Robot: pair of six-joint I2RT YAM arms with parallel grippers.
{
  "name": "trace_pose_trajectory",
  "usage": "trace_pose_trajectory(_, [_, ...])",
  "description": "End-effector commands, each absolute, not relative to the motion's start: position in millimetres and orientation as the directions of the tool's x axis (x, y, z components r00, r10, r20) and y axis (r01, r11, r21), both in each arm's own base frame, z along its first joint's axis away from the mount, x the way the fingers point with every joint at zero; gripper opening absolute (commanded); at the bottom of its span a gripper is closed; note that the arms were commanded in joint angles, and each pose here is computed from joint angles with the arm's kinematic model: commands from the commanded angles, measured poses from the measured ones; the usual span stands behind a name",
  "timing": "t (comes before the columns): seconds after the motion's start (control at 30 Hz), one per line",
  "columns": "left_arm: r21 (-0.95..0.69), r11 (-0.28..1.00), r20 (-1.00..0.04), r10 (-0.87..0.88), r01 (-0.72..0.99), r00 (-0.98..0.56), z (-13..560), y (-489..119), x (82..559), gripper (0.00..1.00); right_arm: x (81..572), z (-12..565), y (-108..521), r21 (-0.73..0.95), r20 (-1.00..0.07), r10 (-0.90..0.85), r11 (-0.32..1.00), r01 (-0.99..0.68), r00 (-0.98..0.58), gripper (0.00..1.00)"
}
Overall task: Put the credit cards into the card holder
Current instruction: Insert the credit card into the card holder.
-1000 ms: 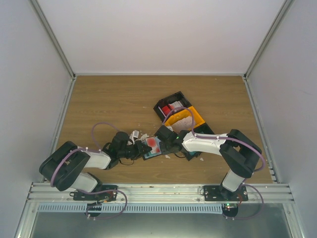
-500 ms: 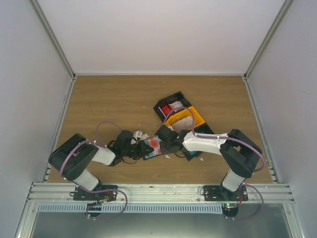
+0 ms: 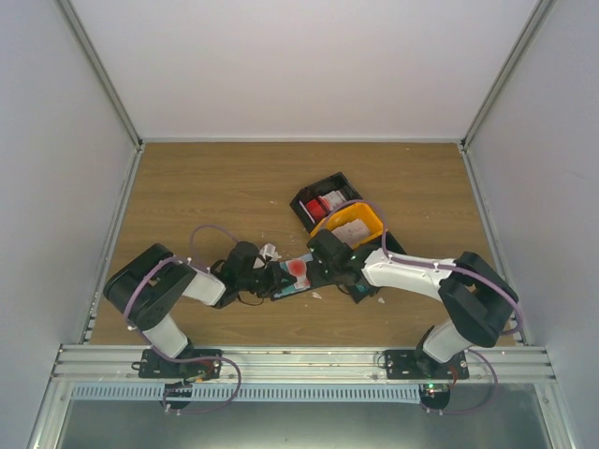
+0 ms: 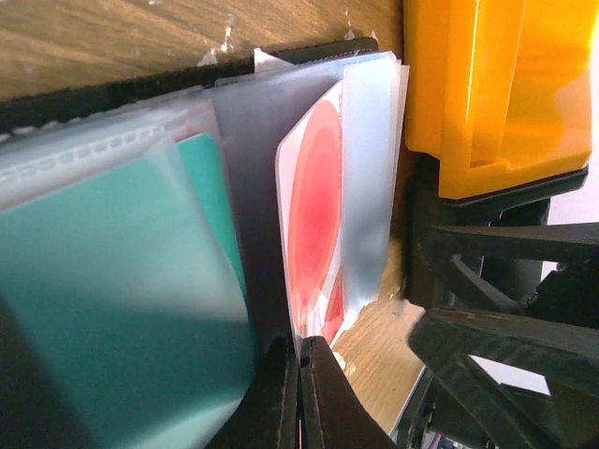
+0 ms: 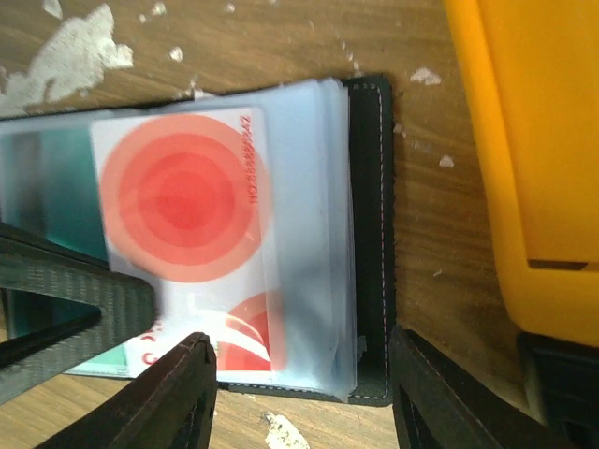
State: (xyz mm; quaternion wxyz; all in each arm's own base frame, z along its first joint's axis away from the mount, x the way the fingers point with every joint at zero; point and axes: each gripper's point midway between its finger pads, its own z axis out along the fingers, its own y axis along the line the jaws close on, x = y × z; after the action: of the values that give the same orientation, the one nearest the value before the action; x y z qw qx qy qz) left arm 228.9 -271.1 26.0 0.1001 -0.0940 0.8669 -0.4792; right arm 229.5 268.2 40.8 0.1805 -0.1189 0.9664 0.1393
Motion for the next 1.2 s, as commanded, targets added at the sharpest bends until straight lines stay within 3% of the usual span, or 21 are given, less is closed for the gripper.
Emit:
trace_pose_trajectory(0.0, [-0.83, 0.554, -0.089, -0.251, -0.068, -0.964, 15, -273, 230, 0.0, 235, 51, 270, 0.297, -0.41, -0.124, 0.919, -0.261, -0.904, 0.54])
trace_pose_trajectory(0.7, [-0.817, 0.574, -0.095, -0.213, -0.046, -0.972, 9, -286, 231, 0.0, 239, 24, 265, 0.297, -0.366, -0.102, 0.929, -0.22, -0.925, 0.57])
trace_pose_trajectory(1.17, [-0.801, 0.598, -0.085, -0.167, -0.032, -0.982, 4, -294, 231, 0.01, 251, 17, 248, 0.151, -0.389, -0.103, 0.973, -0.174, -0.916, 0.8])
